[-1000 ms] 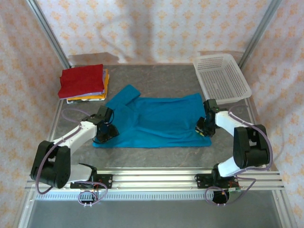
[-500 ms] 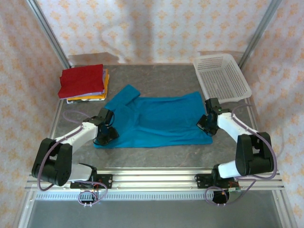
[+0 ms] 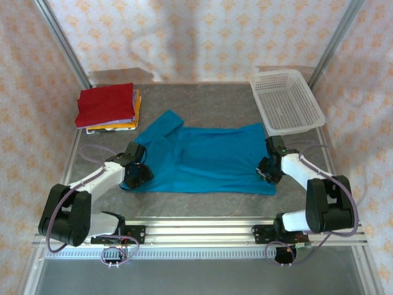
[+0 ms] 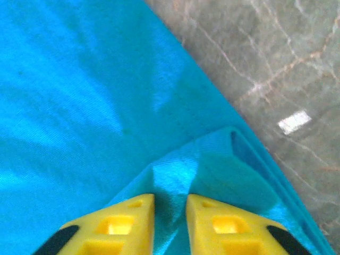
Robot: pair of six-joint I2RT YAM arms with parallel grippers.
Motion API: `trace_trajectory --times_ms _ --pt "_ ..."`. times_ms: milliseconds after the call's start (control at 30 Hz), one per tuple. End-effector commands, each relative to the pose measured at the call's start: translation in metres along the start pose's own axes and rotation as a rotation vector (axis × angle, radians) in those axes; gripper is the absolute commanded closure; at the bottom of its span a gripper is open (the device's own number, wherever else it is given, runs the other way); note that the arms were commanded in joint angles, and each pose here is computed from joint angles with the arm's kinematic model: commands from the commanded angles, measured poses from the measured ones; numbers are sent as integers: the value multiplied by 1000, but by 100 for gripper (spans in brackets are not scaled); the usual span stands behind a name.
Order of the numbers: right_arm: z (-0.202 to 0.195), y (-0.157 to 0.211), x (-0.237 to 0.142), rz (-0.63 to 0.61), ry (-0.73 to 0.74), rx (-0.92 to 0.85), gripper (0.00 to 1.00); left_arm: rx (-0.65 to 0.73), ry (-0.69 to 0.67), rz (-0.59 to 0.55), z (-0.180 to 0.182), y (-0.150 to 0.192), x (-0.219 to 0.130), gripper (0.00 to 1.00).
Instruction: Fold and stack the t-shirts
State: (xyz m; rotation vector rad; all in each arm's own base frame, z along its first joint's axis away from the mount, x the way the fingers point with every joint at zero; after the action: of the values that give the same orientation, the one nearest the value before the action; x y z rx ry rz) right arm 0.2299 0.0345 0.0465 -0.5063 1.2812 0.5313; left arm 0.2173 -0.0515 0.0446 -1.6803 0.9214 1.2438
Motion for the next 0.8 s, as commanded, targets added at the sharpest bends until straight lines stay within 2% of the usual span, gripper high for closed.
trace_trajectory --times_ms 0,200,333,433,600,767 --pt "-25 12 2 21 59 44 69 -14 -74 70 21 27 6 47" --pt "-18 16 -23 20 -12 28 57 -9 -48 7 12 12 -23 47" --pt "-1 10 -58 -14 -85 -18 50 35 -30 -98 -10 -28 -62 46" --pt "12 7 -73 -7 -120 -52 47 89 -29 -119 -33 -63 -75 44" --pt "36 11 -73 65 -200 -71 42 137 23 -53 -72 -99 -51 44" --pt "44 15 -56 104 -192 -86 36 131 69 -7 -89 -105 -14 44"
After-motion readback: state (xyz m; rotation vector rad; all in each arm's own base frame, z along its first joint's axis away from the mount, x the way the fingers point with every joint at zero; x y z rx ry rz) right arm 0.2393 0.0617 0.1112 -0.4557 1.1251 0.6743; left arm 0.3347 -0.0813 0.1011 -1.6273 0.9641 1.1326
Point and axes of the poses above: each hand's point on the last joint's axis, 136 mm out from that joint toward the fingers, its own x axis out along the fingers, its own z axis along the line the jaws close on, y = z × x, the point moved 3 cm from there along -x, back along the fingers, and after that the axes turned 11 degrees about x, right-handed, at the moved point
